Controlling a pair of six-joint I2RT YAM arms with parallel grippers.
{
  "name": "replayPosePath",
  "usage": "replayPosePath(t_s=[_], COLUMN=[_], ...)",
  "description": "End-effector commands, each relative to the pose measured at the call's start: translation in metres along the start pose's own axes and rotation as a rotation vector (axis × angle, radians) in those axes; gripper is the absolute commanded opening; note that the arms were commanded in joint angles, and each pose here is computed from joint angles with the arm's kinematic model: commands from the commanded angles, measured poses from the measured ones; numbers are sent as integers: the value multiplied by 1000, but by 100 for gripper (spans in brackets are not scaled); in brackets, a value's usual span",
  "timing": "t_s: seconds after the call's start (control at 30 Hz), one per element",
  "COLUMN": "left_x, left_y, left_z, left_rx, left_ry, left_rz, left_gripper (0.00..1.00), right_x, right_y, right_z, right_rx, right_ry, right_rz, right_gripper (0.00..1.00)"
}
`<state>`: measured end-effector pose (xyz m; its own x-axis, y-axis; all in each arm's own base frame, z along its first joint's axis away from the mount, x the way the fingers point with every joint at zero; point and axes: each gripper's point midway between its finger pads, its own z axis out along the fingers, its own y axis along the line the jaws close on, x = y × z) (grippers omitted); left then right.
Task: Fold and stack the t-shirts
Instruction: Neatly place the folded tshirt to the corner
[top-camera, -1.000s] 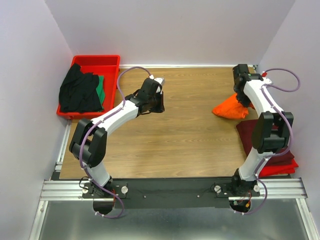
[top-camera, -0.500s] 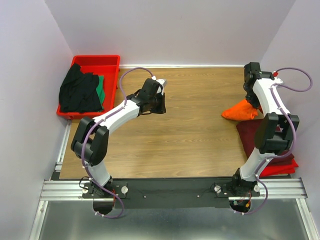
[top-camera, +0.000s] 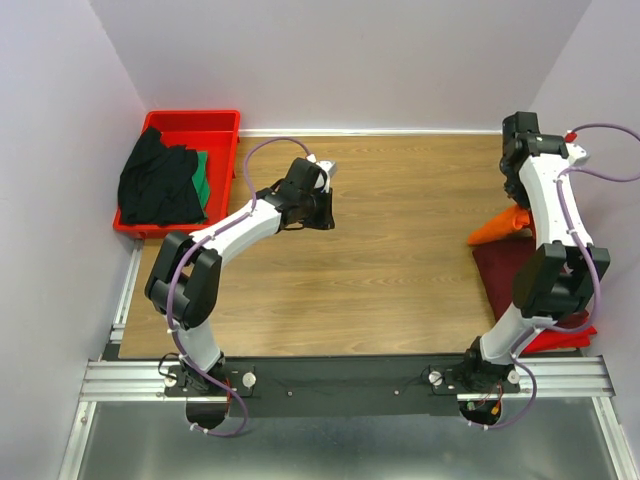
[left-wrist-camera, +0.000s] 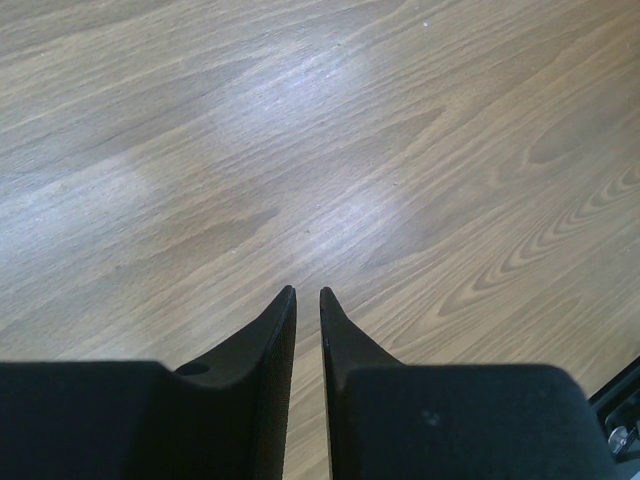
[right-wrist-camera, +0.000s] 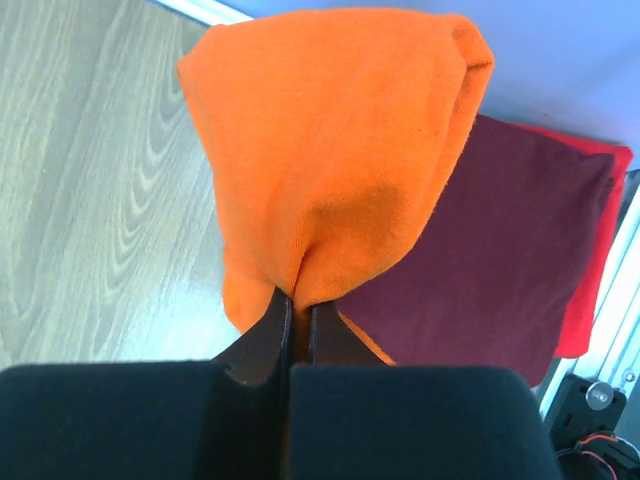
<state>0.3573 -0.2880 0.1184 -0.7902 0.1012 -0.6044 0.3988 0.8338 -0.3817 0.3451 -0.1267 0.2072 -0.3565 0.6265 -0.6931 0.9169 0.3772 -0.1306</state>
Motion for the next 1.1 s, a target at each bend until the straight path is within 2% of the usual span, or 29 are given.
replayPosePath(t_s=[0.0, 0.53, 0.9, 0.93, 1.0, 1.03, 1.07], left_x=[-3, 0, 5, 9, 12, 15, 15], left_y=[-3, -6, -13, -15, -20, -22, -24], left_z=[0, 0, -2, -1, 0, 1, 1], left_rx=[30, 48, 90, 99, 115, 122, 125], left_ry=[2, 7, 9, 17, 22, 29, 28], left_rz=[17, 12, 9, 8, 14, 17, 22], left_gripper=[23, 23, 23, 22, 23, 22, 22], right_x=[-25, -33, 9, 17, 26, 32, 35], right_y=[-21, -61, -98, -104, -115, -120, -122], right_z=[-13, -27, -30, -27, -28, -30, -32], right_rx=[38, 68, 74, 90, 112, 99, 93], right_ry=[-68, -86, 1, 20, 38, 52, 57], right_rz=[39, 67, 63, 54, 49, 38, 35], right_gripper=[0, 0, 3, 17, 59, 99, 100])
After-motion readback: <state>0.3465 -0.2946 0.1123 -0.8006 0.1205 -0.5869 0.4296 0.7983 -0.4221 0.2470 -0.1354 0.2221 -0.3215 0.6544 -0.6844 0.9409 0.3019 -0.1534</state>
